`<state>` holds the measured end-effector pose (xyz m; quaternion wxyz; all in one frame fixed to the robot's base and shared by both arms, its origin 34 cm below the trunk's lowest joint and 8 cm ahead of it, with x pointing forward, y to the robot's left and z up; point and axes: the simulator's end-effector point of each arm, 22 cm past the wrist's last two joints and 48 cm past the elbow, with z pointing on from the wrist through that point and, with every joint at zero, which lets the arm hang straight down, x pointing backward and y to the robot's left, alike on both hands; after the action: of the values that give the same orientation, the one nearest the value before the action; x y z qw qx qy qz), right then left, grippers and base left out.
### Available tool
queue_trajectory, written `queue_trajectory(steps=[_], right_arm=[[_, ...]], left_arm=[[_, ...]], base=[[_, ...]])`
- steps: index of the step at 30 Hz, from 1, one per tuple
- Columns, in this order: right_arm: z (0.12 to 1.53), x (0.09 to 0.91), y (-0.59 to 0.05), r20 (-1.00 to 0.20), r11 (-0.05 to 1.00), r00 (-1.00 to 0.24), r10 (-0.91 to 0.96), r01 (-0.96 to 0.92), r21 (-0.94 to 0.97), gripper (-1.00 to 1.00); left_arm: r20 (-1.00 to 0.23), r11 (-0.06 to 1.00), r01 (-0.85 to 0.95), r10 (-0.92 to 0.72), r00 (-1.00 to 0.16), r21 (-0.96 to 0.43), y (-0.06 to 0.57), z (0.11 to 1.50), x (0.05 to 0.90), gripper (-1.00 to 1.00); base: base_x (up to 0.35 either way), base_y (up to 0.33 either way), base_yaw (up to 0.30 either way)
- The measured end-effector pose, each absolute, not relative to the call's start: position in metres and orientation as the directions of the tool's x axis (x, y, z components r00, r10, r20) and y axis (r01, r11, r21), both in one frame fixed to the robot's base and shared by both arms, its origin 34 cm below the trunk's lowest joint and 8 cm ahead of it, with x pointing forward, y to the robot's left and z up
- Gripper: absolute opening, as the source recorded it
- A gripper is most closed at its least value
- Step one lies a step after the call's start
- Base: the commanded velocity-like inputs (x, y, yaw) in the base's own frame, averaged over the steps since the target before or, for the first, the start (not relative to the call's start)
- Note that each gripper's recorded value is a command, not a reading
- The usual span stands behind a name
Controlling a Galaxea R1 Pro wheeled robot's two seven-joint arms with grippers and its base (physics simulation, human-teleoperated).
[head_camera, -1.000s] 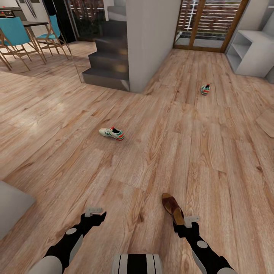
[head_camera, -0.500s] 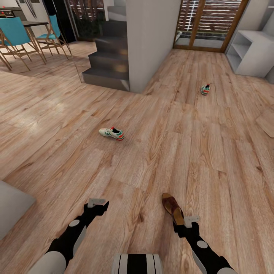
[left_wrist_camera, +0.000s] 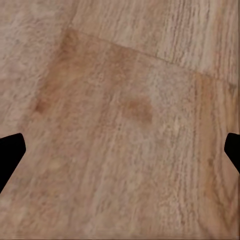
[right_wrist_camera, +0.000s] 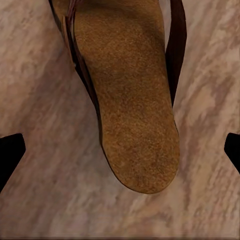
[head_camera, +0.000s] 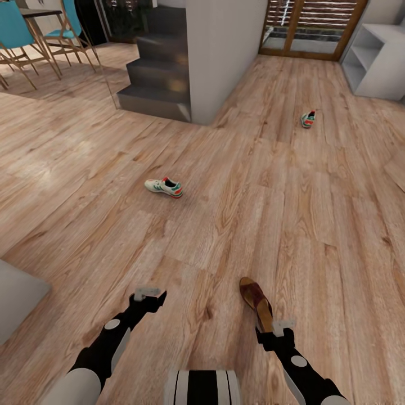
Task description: Pick up the two gym shoes and the two sandals from the corridor floor and place them onto the hallstand (shoe rack) in the corridor, making sure they are on the rack and not on the floor. Arrange them so the two gym shoes are next to each other and the two sandals are next to each other.
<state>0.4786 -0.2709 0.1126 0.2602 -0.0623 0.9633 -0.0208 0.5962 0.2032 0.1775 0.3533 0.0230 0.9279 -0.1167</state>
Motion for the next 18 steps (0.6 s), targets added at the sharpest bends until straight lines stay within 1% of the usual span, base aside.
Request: queue_trajectory(steps=[18], right_arm=[[0.075, 0.439, -0.271, -0.415, 0.991, -0.9, -0.131, -0.116, -0.062, 1.0]], left_arm=[[-0.59, 0.969, 0.114, -0.039, -0.807, -0.22, 0.201, 0.129, 0.563, 1.0]], base=[[0.0, 0.0, 0.0]])
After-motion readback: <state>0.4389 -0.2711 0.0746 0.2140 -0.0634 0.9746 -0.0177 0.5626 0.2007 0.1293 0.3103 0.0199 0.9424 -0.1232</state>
